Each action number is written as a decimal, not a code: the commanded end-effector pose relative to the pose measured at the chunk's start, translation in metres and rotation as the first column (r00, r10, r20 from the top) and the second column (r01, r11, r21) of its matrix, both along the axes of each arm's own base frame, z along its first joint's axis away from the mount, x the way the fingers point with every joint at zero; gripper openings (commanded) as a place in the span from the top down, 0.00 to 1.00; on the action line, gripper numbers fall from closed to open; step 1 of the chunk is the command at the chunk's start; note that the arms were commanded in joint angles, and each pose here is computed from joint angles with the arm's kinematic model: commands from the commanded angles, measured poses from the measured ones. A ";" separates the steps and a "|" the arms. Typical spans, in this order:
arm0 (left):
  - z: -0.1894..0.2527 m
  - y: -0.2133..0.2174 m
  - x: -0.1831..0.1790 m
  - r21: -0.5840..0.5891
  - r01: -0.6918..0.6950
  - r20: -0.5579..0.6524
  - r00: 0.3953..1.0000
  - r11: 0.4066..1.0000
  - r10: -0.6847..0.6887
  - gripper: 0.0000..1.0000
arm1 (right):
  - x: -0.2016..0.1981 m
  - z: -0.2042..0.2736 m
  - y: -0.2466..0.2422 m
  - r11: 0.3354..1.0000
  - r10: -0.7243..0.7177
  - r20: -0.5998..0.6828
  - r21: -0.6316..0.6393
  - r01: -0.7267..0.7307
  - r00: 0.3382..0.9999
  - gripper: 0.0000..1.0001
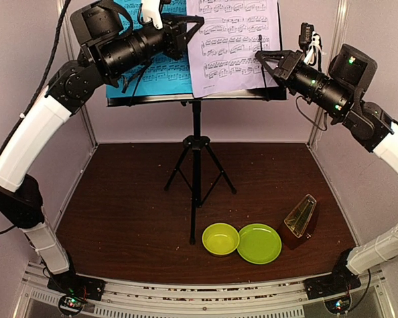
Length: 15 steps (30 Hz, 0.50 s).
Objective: Set up the instrument practice props
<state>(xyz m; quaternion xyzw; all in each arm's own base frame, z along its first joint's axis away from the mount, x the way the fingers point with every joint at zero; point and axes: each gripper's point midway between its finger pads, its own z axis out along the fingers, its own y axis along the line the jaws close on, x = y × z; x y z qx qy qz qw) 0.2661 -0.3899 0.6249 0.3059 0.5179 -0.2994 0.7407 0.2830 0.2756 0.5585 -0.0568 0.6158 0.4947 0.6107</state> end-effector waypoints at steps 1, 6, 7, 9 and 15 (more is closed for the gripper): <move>0.008 -0.003 -0.002 0.014 0.046 0.055 0.997 0.999 -0.047 1.00 | -0.012 0.013 -0.002 0.999 0.038 0.071 0.004 -0.039 0.997 1.00; 0.006 -0.009 -0.003 0.027 0.071 0.068 0.995 0.997 -0.073 0.98 | -0.014 0.014 0.002 0.998 0.057 0.084 -0.002 -0.057 0.995 1.00; 0.005 -0.010 -0.002 0.030 0.074 0.066 0.995 0.997 -0.076 0.98 | -0.015 0.014 0.002 0.998 0.059 0.085 -0.003 -0.059 0.995 1.00; 0.005 -0.010 -0.001 0.032 0.076 0.063 0.995 0.997 -0.078 0.98 | -0.015 0.014 0.002 0.998 0.060 0.087 -0.003 -0.060 0.994 1.00; 0.002 -0.013 0.001 0.036 0.072 0.056 0.996 0.997 -0.074 0.88 | -0.016 0.014 0.003 0.998 0.068 0.093 -0.004 -0.068 0.993 1.00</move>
